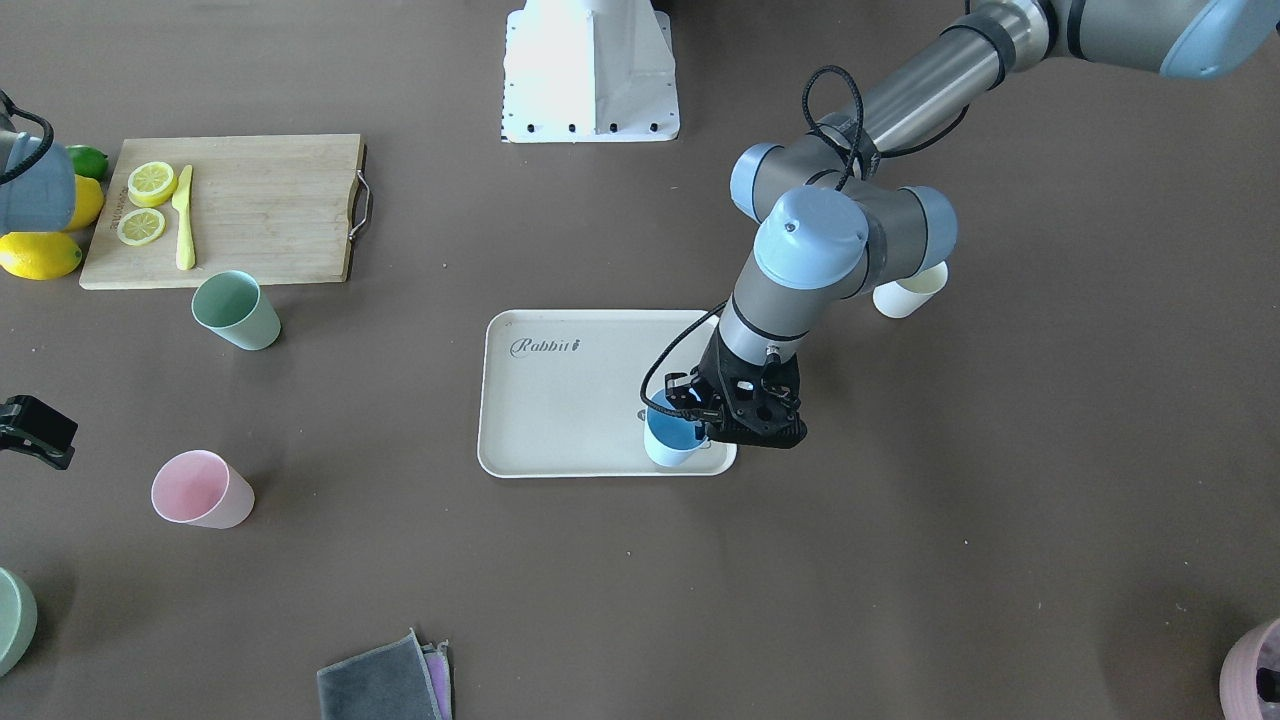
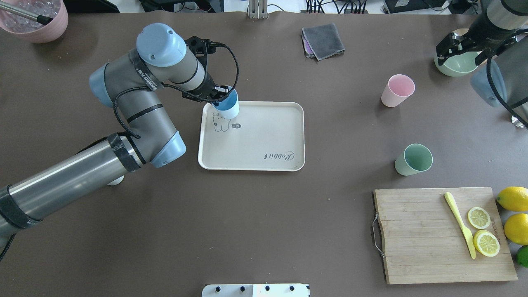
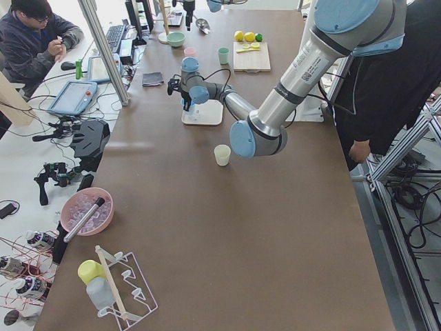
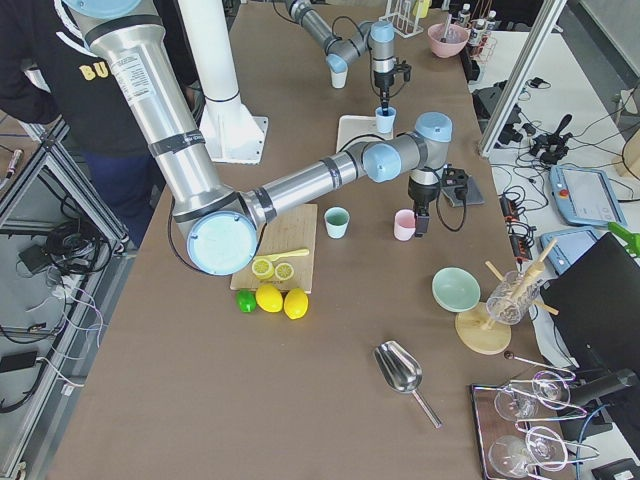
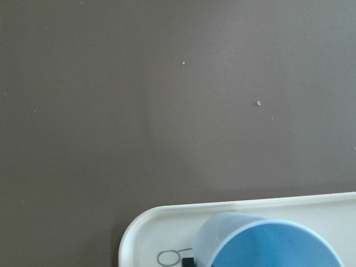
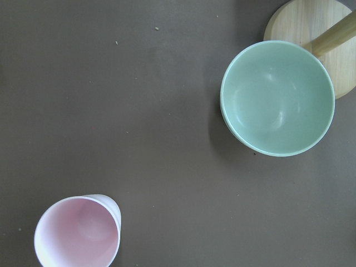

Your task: Place all cups on tray

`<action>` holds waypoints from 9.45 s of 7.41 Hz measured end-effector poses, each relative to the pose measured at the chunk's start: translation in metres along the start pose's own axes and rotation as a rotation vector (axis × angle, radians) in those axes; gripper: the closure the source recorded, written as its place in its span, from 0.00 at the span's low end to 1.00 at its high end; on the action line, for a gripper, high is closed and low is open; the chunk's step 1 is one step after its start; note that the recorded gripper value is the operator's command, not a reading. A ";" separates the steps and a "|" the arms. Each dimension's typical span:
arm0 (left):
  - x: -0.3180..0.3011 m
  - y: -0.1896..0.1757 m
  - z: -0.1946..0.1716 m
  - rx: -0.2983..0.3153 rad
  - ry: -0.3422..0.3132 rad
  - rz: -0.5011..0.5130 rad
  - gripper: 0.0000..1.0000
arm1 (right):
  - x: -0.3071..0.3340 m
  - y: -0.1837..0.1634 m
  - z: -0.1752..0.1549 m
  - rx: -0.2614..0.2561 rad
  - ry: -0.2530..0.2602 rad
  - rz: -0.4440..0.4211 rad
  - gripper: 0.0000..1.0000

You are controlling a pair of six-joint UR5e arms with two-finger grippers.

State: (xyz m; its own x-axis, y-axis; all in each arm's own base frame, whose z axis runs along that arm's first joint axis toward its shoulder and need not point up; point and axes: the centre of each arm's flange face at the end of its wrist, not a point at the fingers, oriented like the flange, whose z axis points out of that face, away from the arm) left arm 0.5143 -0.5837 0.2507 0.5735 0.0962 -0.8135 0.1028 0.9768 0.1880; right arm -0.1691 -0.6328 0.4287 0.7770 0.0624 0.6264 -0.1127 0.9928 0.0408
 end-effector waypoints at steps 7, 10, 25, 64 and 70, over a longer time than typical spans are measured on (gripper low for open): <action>-0.064 -0.068 -0.106 0.005 -0.012 0.085 0.01 | -0.018 0.031 -0.011 0.002 -0.044 0.043 0.00; -0.194 -0.099 -0.177 -0.013 -0.032 0.185 0.01 | -0.024 0.119 -0.008 -0.035 -0.066 0.037 0.00; -0.236 -0.092 -0.179 -0.030 -0.038 0.211 0.01 | -0.109 0.203 0.066 -0.018 -0.135 -0.006 1.00; -0.104 0.113 -0.089 -0.134 -0.042 0.033 1.00 | 0.012 0.016 0.008 -0.001 -0.038 0.016 0.00; 0.029 0.096 -0.023 -0.130 -0.078 -0.021 0.19 | 0.022 0.009 0.028 0.014 -0.044 0.008 0.00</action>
State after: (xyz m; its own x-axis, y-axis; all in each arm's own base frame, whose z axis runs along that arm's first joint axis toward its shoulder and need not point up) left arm 0.5219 -0.4830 0.2324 0.6346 0.0656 -0.7700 0.0122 0.9954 0.0949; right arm -0.1706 -0.6251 0.4651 0.7479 0.0653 0.6606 -0.1275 0.9908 0.0463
